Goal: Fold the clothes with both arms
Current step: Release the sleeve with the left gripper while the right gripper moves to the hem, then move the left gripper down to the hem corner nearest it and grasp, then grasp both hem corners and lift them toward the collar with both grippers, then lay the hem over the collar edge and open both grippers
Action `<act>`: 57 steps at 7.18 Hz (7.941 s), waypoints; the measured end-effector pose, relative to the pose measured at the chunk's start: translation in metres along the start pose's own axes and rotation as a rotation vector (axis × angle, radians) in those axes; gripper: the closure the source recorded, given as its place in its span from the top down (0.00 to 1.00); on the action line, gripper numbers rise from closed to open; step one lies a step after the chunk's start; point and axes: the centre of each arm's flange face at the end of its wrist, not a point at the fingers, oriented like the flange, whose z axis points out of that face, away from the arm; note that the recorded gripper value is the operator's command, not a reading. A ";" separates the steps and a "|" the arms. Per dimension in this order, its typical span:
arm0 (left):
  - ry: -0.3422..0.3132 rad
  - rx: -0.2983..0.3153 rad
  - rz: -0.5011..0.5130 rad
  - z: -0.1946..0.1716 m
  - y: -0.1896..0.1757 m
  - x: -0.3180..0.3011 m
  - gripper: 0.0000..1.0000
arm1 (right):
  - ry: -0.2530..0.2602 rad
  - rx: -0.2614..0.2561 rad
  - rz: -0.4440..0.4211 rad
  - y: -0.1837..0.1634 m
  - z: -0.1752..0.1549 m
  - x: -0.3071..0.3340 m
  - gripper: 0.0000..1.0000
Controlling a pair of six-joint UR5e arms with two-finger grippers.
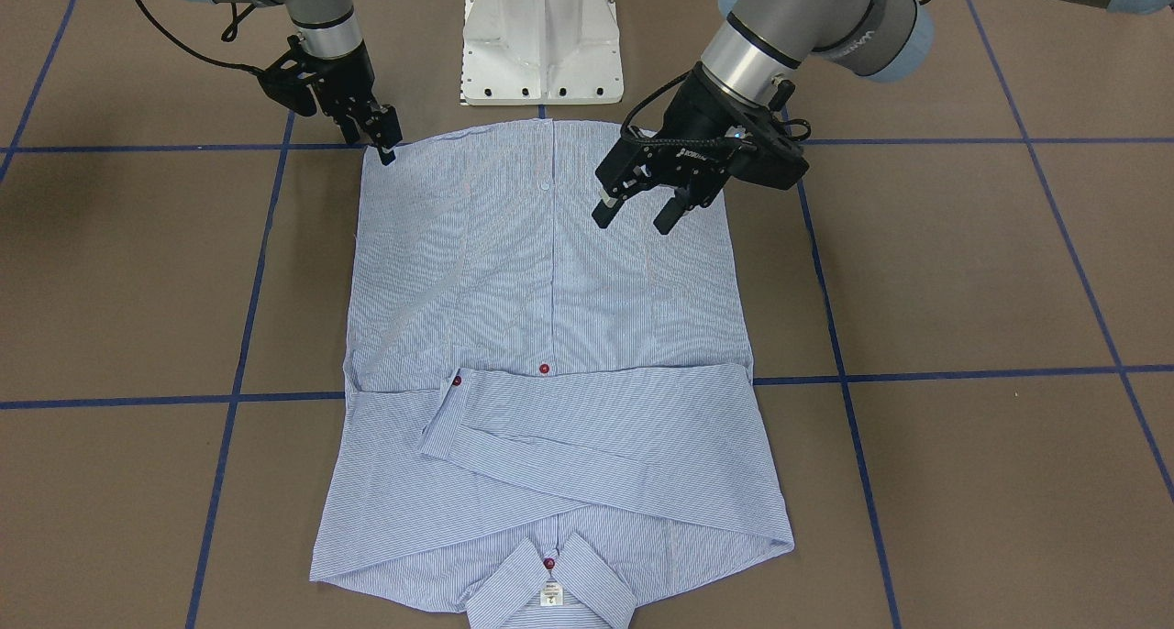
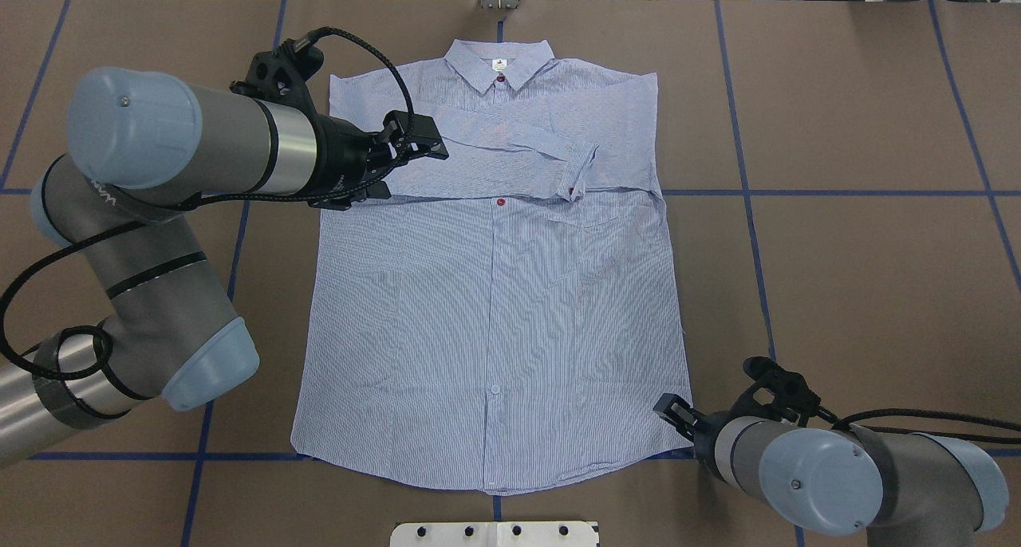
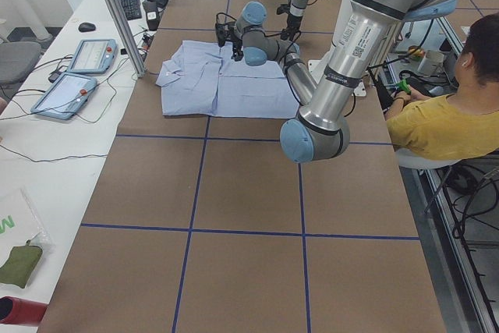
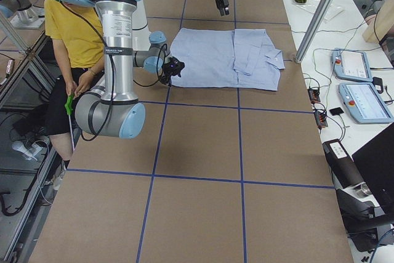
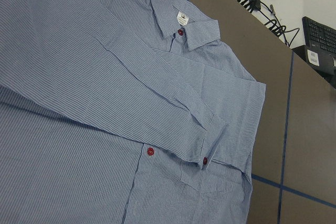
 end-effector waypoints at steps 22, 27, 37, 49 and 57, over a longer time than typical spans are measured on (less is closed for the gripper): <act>-0.522 -0.036 -0.083 0.019 0.181 -0.220 0.67 | -0.027 -0.036 0.026 0.003 -0.033 -0.005 0.00; -0.540 -0.052 -0.118 0.026 0.200 -0.235 0.62 | -0.027 -0.032 0.028 0.002 -0.032 -0.004 0.00; -0.540 -0.065 -0.139 0.015 0.209 -0.244 0.00 | -0.022 -0.027 0.028 0.000 -0.030 -0.003 0.00; -0.200 0.000 -0.254 -0.078 0.112 -0.103 0.00 | -0.276 0.022 0.187 -0.082 -0.133 -0.077 0.00; -0.088 0.283 -0.323 -0.012 -0.145 -0.092 0.00 | -0.289 0.341 0.444 -0.286 -0.074 -0.263 0.00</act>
